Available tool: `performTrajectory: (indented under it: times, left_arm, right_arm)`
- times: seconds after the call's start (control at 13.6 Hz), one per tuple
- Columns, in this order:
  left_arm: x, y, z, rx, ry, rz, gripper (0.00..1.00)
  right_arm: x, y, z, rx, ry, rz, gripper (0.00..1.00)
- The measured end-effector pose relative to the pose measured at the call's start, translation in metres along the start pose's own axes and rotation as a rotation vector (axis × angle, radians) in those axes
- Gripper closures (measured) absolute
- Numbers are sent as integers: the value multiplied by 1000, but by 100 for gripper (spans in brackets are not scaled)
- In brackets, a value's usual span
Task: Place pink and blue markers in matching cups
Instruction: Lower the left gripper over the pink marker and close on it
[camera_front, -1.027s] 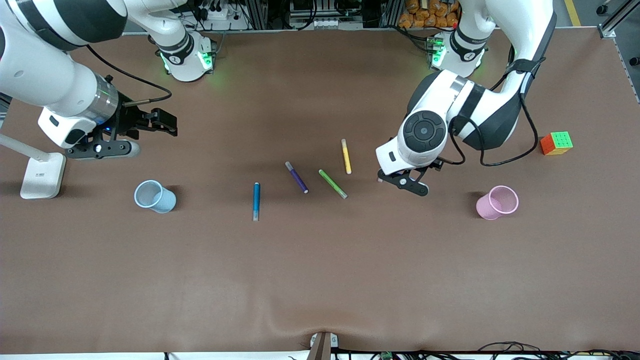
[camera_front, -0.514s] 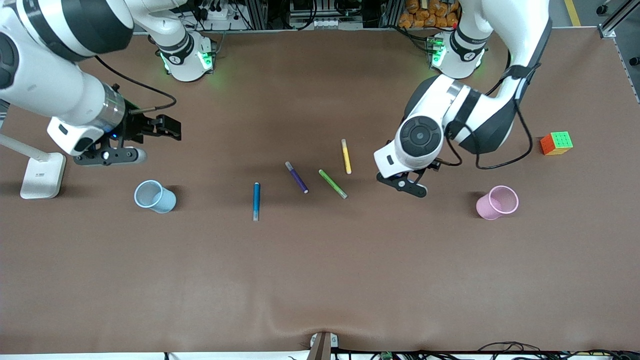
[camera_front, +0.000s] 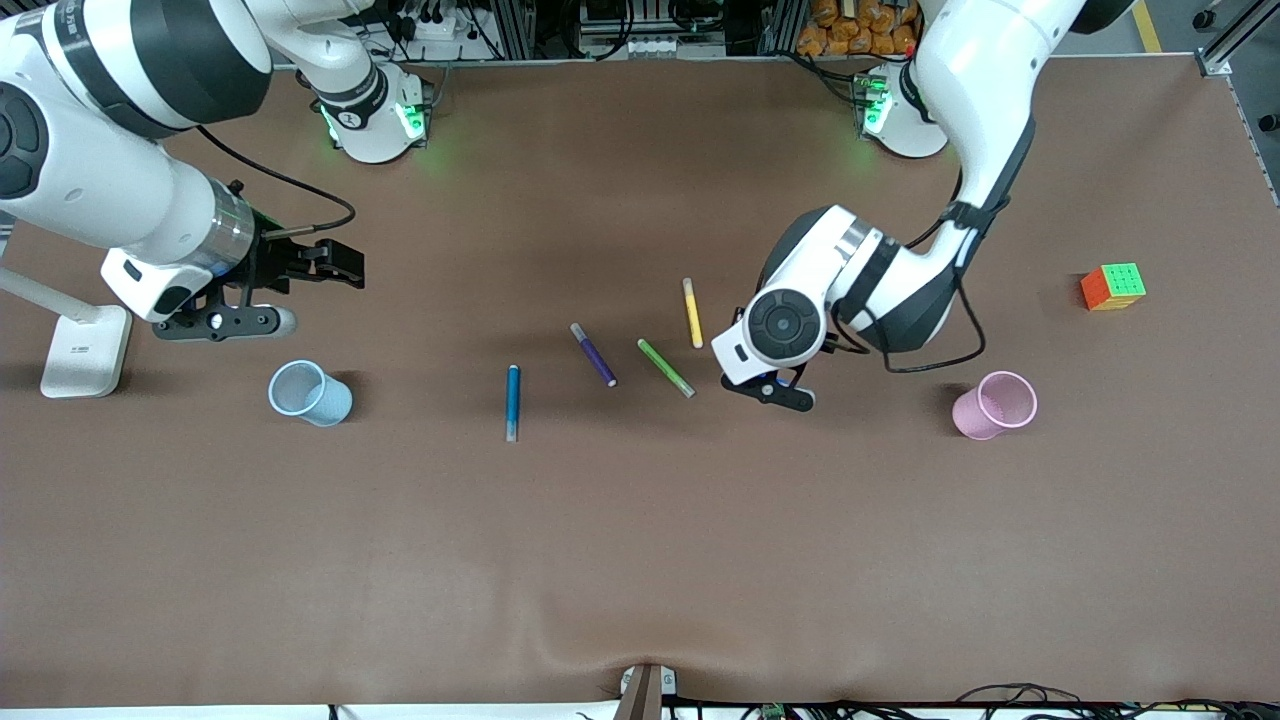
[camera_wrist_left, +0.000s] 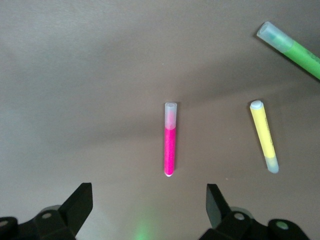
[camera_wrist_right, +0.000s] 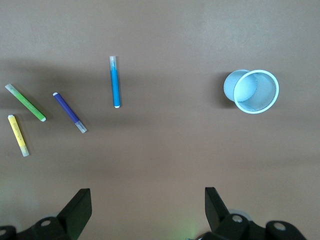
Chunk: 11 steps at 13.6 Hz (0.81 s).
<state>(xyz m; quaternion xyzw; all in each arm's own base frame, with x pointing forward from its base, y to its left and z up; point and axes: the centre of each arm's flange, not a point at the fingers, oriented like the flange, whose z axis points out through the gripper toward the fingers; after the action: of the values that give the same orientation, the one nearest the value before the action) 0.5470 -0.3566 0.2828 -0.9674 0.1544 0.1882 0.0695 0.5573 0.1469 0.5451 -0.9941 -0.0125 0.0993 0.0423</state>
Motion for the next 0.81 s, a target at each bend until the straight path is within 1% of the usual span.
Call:
performTrajectory:
  times: [0.22,0.37,0.44,0.51,0.59,0.66,0.73,0.81]
  left_arm:
    - [14,2,26,-14,-8,-39,0]
    - [18,5,40,-14,-27,-45,3]
    - [19,7,47,-12,-37,-50,3]
    - [21,9,53,-11,-44,-51,10]
    - [22,10,59,-8,-49,-48,14]
    - [24,11,66,-7,-53,-47,15]
    - [26,12,75,-7,-62,-45,19]
    - [28,14,82,-6,-70,-43,19]
  right_arm:
    - [1,2,-1,1,2,5,0]
    - [1,3,-1,1,5,5,0]
    - [1,3,-1,2,6,5,0]
    - [1,3,-1,2,7,5,0]
    - [1,3,-1,2,8,5,0]
    - [1,3,-1,2,8,5,0]
    - [1,3,-1,2,9,5,0]
    - [2,2,-1,3,10,5,0]
